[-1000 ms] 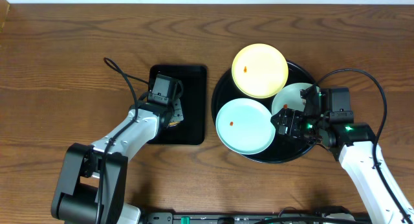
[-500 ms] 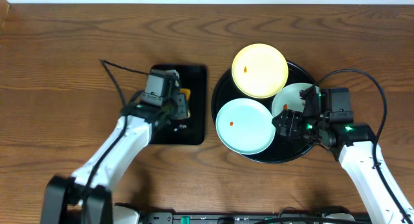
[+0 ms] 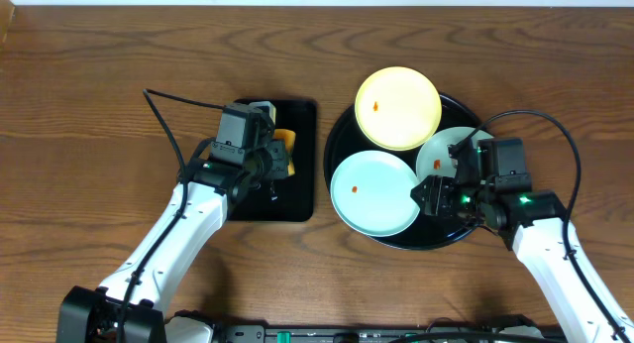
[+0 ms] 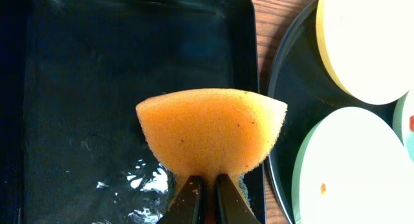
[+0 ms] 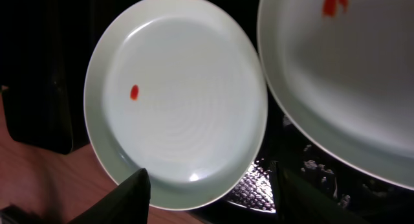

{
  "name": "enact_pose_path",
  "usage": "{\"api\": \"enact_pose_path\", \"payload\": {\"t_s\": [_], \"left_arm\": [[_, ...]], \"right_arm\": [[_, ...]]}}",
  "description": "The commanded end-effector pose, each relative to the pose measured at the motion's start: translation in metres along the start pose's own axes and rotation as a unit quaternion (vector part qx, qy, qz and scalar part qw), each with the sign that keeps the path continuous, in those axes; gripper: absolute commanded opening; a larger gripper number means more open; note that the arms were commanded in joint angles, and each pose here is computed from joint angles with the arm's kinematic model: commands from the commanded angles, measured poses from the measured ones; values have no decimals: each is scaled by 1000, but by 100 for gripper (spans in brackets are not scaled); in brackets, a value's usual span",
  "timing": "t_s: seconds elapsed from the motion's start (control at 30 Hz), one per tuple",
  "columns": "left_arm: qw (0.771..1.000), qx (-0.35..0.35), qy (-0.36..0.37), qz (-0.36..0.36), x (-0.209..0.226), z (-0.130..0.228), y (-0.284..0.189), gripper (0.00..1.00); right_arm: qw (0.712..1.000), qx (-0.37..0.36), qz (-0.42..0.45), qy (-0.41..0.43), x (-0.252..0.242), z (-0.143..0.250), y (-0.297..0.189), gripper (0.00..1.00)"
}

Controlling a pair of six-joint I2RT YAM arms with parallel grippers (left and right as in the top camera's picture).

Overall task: Clean dirty plates on tray and stack at the side
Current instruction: 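Lift the sponge with the left gripper above the black tray, then wipe the left green plate with the sponge in the left gripper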

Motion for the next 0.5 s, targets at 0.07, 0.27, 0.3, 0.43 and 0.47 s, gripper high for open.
{"api": "enact_pose_path", "payload": {"t_s": [0.07, 0.27, 0.3, 0.43, 0.47], "left_arm": [[1000, -8, 11, 9, -5, -6, -3, 7], [1000, -8, 11, 9, -5, -6, -3, 7], [1000, -8, 11, 9, -5, -6, -3, 7], [1000, -8, 11, 10, -5, -6, -3, 7], [1000, -7, 11, 13, -6, -6, -3, 8]], "right_arm": [[1000, 4, 17, 13, 2, 5, 5, 58], [999, 27, 24, 29, 1, 10, 15, 59], [998, 34, 28, 37, -1, 11, 19, 59], [996, 65, 35, 53, -7, 14, 33, 58], [995, 73, 32, 56, -8, 15, 37, 57]]}}
Point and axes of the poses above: each gripper's point midway between its finger pads, its own y axis out along the fingers, its own x axis along the line the jaws close on, z = x × y, the point moved 7 cm from there along -y, back along the fingers
